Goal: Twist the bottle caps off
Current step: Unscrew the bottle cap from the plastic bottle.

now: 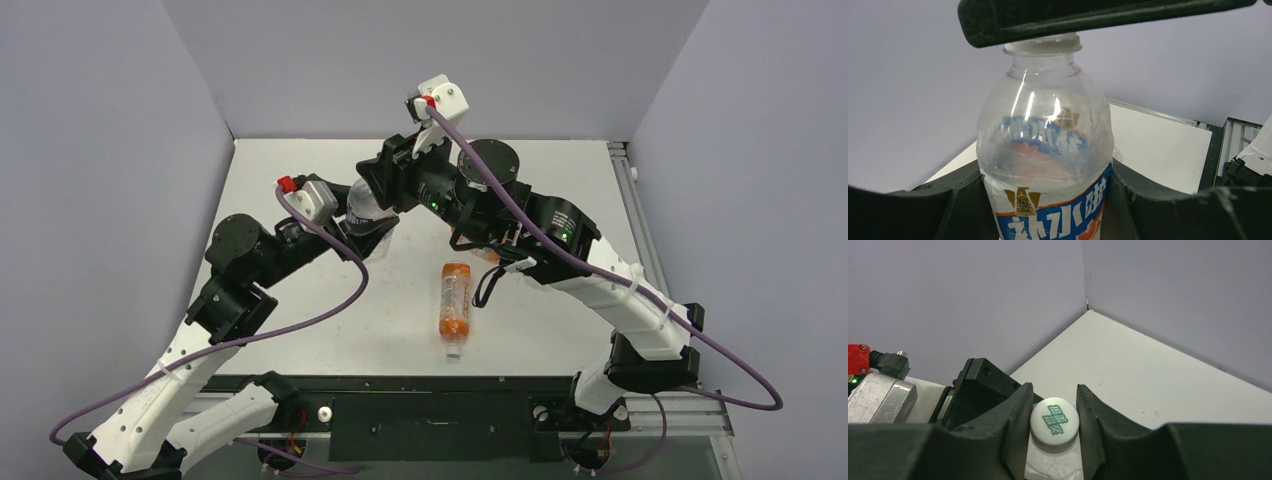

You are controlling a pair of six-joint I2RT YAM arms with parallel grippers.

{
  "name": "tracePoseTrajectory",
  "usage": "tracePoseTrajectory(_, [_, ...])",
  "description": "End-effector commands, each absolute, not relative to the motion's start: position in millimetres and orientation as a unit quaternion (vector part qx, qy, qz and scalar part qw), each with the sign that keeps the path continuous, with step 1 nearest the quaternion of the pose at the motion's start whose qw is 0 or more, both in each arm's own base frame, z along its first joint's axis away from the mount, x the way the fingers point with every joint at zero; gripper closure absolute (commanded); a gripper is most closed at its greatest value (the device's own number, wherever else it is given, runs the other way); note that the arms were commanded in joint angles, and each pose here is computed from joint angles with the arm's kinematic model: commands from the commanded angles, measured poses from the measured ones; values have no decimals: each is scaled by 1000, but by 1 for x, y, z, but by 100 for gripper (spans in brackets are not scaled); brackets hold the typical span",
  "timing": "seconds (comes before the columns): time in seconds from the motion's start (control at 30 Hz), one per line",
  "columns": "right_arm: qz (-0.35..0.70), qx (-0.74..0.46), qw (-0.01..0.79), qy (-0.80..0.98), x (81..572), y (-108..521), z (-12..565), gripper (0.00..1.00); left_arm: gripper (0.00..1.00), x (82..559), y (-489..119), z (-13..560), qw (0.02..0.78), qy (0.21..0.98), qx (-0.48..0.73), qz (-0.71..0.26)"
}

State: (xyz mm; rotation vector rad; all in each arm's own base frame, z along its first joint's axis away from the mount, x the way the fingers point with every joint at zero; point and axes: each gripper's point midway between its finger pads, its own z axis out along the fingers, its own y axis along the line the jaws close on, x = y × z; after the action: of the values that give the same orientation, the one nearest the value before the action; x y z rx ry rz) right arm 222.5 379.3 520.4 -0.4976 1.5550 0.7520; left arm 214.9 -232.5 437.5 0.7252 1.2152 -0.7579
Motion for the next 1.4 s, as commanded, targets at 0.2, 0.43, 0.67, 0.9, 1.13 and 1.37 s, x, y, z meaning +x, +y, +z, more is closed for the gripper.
tracePoseTrajectory(0.2, [387, -257, 618, 634, 214, 368, 549, 98, 100, 204, -234, 465, 707, 511, 320, -369])
tracePoseTrajectory(0.43, [547, -440, 551, 452, 134, 354, 586, 100, 100, 117, -260, 464, 573, 441, 448, -526])
tracePoseTrajectory(0.67, [617, -503, 492, 353, 90, 336, 598, 100, 100, 82, -260, 458, 490, 427, 489, -582])
tracePoseTrajectory(0.9, [599, -439, 552, 380, 127, 320, 610, 100, 100, 101, -263, 438, 512, 451, 484, -548])
tracePoseTrajectory(1.13, [408, -300, 611, 609, 247, 287, 512, 100, 100, 165, -248, 388, 594, 542, 426, -414])
tracePoseTrajectory(1.37, [172, -95, 557, 807, 317, 193, 295, 100, 100, 193, -225, 351, 632, 592, 356, -352])
